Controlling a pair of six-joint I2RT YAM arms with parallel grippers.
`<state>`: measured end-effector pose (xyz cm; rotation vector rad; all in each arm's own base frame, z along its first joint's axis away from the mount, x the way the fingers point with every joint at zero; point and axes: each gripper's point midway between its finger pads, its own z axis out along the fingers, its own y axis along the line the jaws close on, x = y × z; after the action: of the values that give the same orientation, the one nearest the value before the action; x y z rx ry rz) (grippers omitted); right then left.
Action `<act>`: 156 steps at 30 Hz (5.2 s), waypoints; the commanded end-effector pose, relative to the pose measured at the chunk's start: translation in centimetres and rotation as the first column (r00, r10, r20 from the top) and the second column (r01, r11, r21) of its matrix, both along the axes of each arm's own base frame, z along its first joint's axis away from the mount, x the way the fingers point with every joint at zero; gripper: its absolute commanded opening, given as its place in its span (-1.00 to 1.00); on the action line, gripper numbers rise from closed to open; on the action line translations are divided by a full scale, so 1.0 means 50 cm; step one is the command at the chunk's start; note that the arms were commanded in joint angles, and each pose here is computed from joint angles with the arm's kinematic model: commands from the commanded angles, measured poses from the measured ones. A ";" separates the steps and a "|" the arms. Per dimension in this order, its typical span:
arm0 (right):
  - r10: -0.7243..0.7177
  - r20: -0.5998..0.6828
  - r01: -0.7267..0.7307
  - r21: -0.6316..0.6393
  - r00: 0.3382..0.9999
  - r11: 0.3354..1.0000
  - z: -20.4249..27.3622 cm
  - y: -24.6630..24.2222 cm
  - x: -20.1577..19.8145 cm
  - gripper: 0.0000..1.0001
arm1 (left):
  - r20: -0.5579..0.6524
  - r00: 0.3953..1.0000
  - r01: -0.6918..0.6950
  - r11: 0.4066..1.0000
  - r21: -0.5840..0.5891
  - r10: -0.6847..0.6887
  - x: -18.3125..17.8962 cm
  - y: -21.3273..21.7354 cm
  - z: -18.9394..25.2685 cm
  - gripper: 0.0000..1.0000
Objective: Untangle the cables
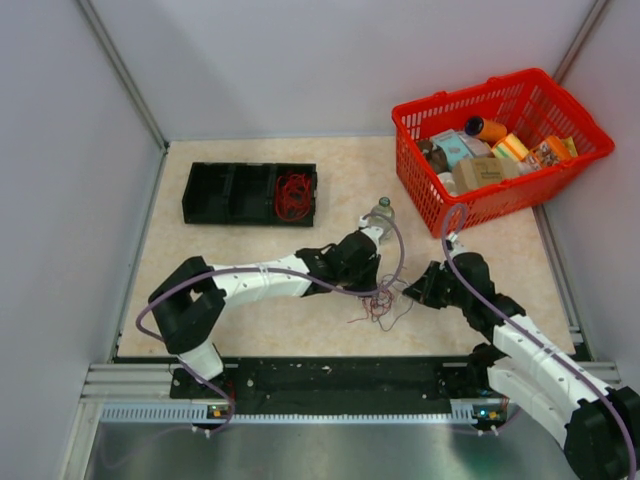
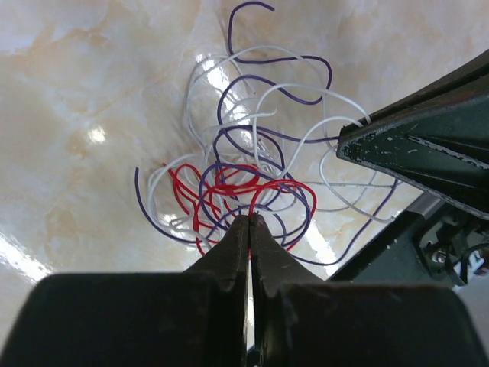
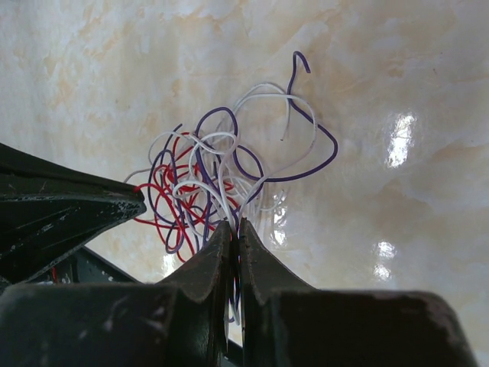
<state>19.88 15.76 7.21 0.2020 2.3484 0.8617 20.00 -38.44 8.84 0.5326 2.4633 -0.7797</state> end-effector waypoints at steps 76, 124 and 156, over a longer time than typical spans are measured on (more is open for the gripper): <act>0.330 0.411 -0.403 0.104 0.850 0.909 0.246 0.373 -0.005 0.55 | 0.427 0.791 -0.138 0.807 -0.574 0.438 -0.028 0.276 0.712 -1.00; -0.142 0.229 0.203 -0.275 0.963 0.940 0.043 -0.046 0.050 -0.92 | 0.601 0.622 -0.376 0.865 -0.333 0.502 0.021 0.422 0.672 -1.00; -0.208 0.289 0.295 -0.301 0.934 0.907 0.049 -0.100 0.039 -0.88 | 0.002 0.985 -0.173 0.977 0.123 0.174 0.025 0.174 0.012 -0.92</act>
<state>21.37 10.87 8.50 0.2319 2.1808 0.3069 21.66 -25.84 7.67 0.2773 2.5535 -0.3608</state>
